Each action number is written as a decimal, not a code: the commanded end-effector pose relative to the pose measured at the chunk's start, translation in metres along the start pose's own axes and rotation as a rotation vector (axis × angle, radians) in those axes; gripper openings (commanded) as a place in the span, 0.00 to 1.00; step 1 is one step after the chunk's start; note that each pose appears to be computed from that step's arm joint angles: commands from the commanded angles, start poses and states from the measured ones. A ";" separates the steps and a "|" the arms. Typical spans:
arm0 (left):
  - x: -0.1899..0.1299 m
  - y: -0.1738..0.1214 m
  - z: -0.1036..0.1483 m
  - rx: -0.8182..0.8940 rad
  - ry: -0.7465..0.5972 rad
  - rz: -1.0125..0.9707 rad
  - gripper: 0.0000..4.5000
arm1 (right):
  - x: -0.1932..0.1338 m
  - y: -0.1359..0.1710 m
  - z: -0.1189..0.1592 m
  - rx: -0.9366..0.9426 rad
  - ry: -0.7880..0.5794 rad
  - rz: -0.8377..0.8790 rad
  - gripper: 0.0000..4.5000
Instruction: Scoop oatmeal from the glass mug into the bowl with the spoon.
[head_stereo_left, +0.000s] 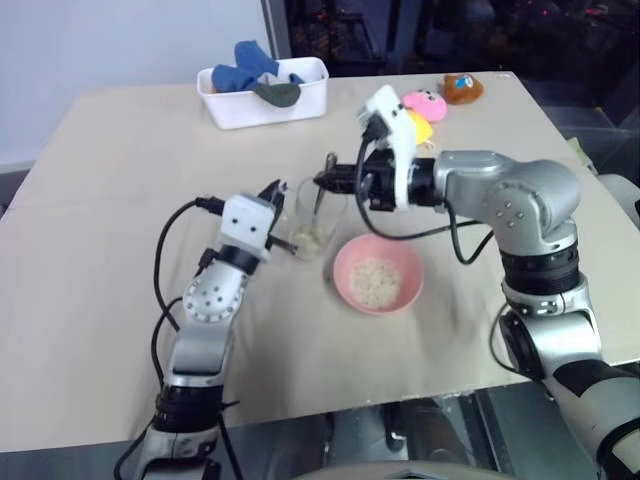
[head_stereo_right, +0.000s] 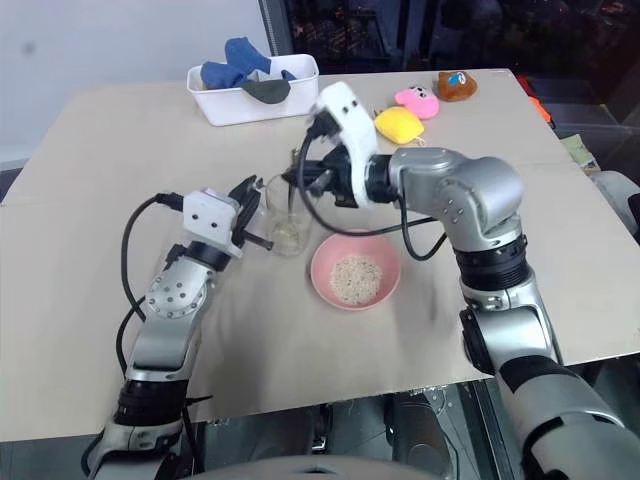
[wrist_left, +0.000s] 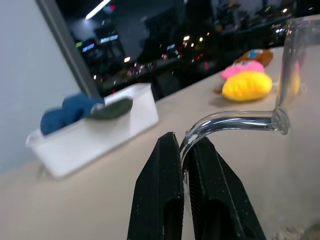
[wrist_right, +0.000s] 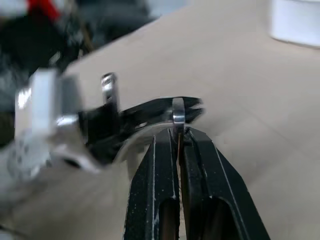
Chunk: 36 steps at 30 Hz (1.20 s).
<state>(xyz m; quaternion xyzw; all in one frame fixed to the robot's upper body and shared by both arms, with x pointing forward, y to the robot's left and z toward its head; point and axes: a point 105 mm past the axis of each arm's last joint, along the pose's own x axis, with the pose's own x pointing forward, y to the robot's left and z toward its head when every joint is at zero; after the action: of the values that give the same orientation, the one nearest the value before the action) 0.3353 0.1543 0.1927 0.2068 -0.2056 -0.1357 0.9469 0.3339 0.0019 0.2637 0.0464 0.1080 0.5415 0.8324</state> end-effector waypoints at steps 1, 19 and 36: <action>0.007 0.001 0.014 0.041 -0.076 -0.021 0.02 | -0.015 -0.011 0.027 0.108 -0.106 -0.066 0.00; 0.020 -0.032 0.063 0.100 -0.149 -0.166 0.02 | -0.085 -0.047 0.045 0.398 -0.350 -0.296 0.00; 0.006 -0.026 0.008 0.040 -0.080 -0.163 0.02 | -0.106 -0.048 0.043 0.433 -0.406 -0.349 0.00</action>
<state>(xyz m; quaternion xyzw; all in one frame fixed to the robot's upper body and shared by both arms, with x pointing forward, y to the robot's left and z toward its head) 0.3378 0.1274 0.1781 0.2390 -0.1955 -0.2182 0.9258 0.3531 -0.1071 0.2977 0.3164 0.0875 0.3291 0.8854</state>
